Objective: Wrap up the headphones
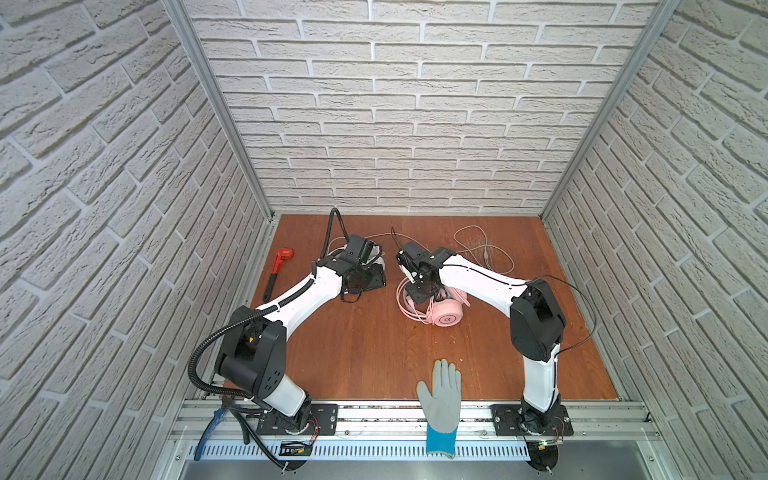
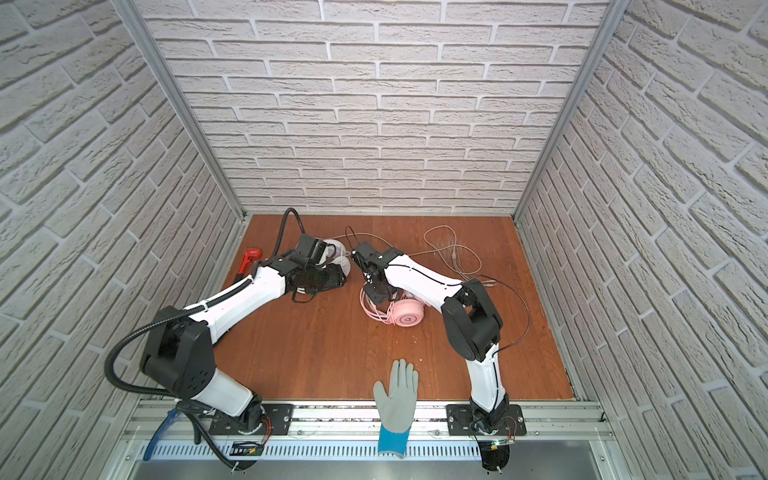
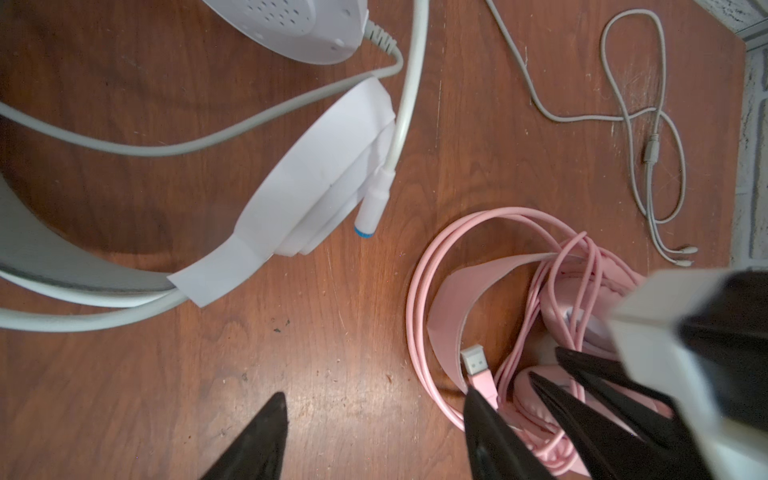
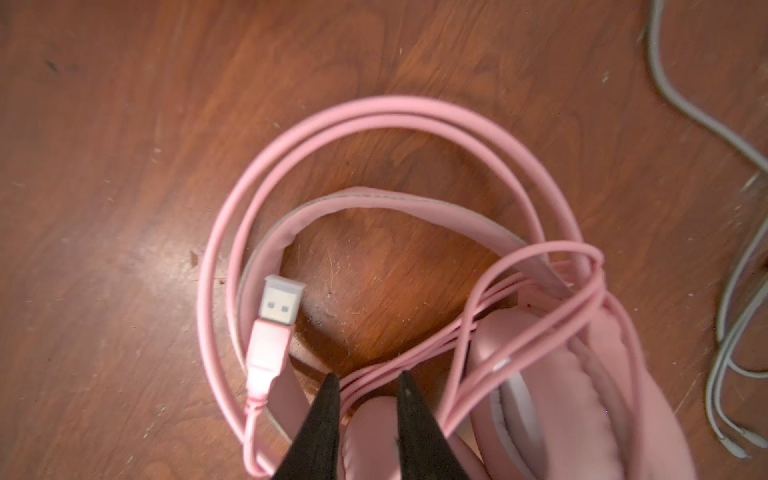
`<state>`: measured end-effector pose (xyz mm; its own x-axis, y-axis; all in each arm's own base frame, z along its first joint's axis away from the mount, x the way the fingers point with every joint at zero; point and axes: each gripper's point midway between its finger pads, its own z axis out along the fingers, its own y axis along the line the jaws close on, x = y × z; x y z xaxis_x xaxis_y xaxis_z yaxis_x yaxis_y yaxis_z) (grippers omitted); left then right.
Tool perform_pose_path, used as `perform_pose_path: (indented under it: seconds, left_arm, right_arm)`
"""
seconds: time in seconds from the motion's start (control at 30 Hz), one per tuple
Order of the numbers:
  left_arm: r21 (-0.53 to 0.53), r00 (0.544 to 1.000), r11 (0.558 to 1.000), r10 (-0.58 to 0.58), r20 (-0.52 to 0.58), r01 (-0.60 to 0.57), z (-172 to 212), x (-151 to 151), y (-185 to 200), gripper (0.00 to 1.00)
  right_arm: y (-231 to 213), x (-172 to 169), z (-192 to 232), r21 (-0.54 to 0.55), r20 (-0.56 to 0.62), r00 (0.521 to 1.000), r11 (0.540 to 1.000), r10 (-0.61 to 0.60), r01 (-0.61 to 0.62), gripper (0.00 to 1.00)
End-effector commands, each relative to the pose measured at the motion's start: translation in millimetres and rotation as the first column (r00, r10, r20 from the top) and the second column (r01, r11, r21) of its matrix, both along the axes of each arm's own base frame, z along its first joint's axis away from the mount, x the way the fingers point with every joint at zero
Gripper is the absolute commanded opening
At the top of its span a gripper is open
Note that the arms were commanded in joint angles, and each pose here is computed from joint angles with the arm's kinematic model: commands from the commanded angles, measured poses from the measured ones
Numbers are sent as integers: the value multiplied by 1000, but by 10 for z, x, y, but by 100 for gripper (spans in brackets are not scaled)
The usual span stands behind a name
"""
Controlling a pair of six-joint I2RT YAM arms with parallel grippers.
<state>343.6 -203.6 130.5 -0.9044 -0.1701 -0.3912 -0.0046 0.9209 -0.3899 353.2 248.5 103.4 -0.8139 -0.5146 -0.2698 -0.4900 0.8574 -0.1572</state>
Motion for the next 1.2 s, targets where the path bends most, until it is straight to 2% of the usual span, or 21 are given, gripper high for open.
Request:
perform_pose_path:
  seconds: [0.0,0.2,0.43,0.5,0.67,0.77,0.97,1.17]
  left_arm:
    - [-8,999,1000,-11,30,11,122,39,-34,67]
    - [-3,999,1000,-20,34,20,146,67,-50,68]
    - [1,998,999,-40,45,40,194,106,-80,73]
    - [-15,996,997,-78,39,79,194,111,-156,76]
    - [16,983,983,-183,-1,182,87,102,-368,83]
    - [24,974,974,-225,-28,226,-13,135,-509,85]
    - [50,961,962,-263,-84,268,-265,248,-716,84]
    - [93,944,945,-297,-147,312,-511,267,-808,78]
  right_arm:
    - [88,107,514,116,115,993,993,-31,18,29]
    - [-67,131,849,200,172,982,979,-82,47,30]
    - [-765,273,961,283,166,950,935,-266,212,30]
    - [-982,294,894,286,144,938,921,-315,265,31]
    - [-1456,327,637,355,48,884,836,-464,419,39]
    - [-1571,331,467,391,-16,866,794,-500,466,40]
    - [-1517,297,110,390,-126,865,777,-486,493,40]
    - [-1429,256,-144,383,-208,862,773,-462,506,38]
